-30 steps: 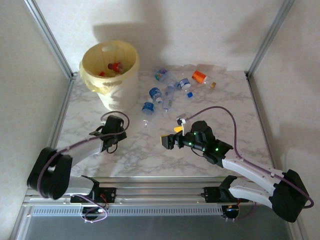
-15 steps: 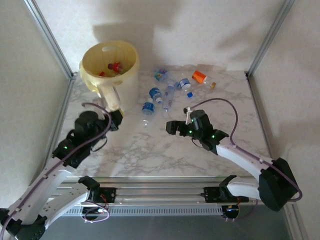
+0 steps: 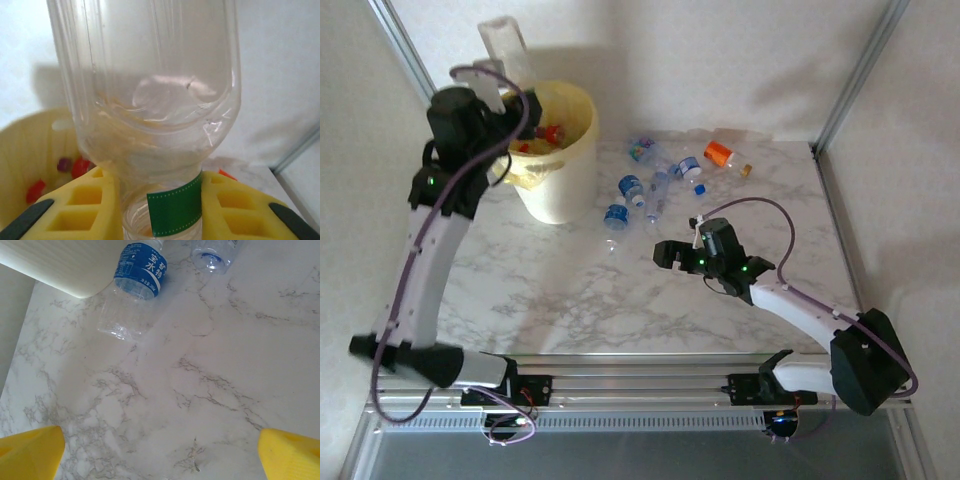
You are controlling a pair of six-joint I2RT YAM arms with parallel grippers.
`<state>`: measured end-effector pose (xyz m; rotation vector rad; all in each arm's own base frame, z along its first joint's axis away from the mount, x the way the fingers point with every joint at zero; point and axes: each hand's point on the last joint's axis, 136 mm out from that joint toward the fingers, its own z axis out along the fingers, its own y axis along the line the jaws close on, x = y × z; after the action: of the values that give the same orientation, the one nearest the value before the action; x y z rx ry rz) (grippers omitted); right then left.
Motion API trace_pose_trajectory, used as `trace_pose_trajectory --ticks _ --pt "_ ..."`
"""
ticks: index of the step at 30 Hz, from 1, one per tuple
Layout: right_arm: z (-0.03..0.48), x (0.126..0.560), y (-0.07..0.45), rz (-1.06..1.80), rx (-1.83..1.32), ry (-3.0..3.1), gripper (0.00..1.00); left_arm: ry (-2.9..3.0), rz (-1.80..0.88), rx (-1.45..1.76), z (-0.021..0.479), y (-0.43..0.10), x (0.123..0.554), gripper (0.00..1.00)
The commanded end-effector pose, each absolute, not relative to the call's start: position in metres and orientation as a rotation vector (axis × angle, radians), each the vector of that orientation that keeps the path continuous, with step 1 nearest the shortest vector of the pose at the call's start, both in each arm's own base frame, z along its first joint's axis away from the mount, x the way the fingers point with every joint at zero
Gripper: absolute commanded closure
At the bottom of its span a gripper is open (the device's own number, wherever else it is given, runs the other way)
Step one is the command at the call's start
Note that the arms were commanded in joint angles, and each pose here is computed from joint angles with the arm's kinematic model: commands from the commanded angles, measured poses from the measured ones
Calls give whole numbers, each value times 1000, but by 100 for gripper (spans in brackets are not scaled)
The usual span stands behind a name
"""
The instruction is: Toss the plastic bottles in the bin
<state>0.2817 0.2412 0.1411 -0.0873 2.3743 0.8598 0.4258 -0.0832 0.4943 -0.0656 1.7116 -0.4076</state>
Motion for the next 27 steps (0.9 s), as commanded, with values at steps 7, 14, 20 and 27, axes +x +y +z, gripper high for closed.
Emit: trace_pose_trajectory --ticks 7,14,20,27 --pt "148 302 240 800 -90 2383 1 1960 -405 -191 406 -57 522 18" --pt "146 360 236 768 36 2429 1 1780 -477 -164 477 -61 474 0" --pt "112 405 252 764 66 2538 1 1713 -556 -54 513 -81 397 0" --pt "75 447 263 693 88 2626 4 1673 -714 78 501 -122 308 0"
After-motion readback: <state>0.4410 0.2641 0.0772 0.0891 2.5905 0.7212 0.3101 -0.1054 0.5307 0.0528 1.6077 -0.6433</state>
